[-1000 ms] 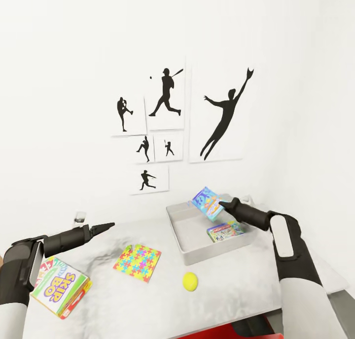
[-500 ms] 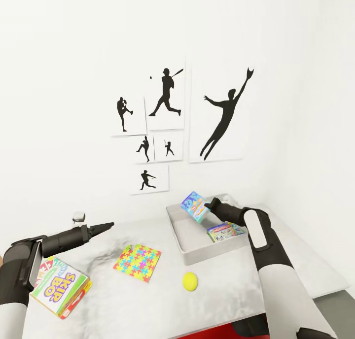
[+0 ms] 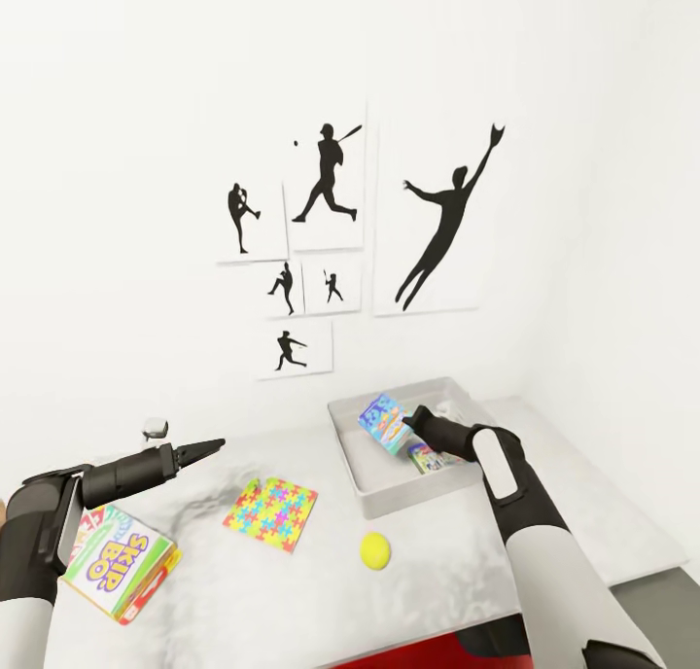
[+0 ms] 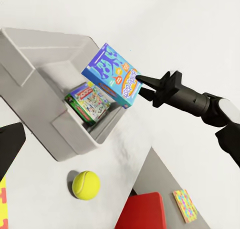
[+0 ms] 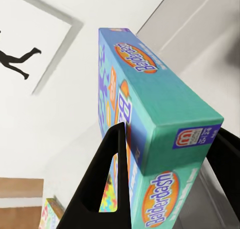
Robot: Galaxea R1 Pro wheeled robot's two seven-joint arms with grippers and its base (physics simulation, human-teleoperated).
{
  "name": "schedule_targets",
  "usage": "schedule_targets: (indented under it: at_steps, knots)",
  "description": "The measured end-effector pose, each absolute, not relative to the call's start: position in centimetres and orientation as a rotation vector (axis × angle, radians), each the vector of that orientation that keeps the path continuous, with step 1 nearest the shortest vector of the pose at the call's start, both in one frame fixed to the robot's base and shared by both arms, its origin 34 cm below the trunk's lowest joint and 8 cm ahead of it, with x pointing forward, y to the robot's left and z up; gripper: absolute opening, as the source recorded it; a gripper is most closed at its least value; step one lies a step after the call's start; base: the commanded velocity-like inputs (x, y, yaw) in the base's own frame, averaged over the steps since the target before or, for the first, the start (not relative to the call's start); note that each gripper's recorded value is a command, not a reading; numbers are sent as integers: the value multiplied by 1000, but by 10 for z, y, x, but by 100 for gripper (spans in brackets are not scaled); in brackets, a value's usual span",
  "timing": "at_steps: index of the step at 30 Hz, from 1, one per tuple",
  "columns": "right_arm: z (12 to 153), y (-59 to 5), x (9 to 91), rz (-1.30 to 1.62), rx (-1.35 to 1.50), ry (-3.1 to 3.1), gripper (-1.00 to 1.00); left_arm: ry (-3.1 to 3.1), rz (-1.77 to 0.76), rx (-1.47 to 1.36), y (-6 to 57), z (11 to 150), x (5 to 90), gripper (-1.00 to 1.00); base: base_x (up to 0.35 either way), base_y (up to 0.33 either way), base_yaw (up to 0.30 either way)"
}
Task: Put all the toys in the child's room - the three board games (two on the bed and one on the table), the two jigsaw puzzles on the table, and the tennis ball on the table - inside the toy box on the table in the child's room.
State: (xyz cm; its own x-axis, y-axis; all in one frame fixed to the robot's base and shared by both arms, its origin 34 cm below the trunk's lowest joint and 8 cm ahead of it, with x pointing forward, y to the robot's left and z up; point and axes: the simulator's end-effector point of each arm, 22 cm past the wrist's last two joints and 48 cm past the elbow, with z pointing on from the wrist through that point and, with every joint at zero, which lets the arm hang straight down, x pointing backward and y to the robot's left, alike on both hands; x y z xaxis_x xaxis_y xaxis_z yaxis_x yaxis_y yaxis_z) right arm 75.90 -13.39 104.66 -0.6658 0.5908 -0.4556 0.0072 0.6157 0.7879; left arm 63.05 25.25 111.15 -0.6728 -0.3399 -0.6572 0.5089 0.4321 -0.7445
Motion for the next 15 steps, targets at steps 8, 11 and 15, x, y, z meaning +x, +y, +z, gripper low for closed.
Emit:
schedule_targets:
  at_steps: [8,11,15]
  knots:
    - [1040,-131,762,1009,464,2104,-100,1897,-1343,135,252,1105,632,100,0,0,0]
    - [1037,-124,761,1002,439,2117,-100,1901,-1345,132,252,1102,632,100,0,0,0]
    - [1033,-120,761,998,426,2128,-100,1906,-1347,128,252,1099,633,100,0,0,0]
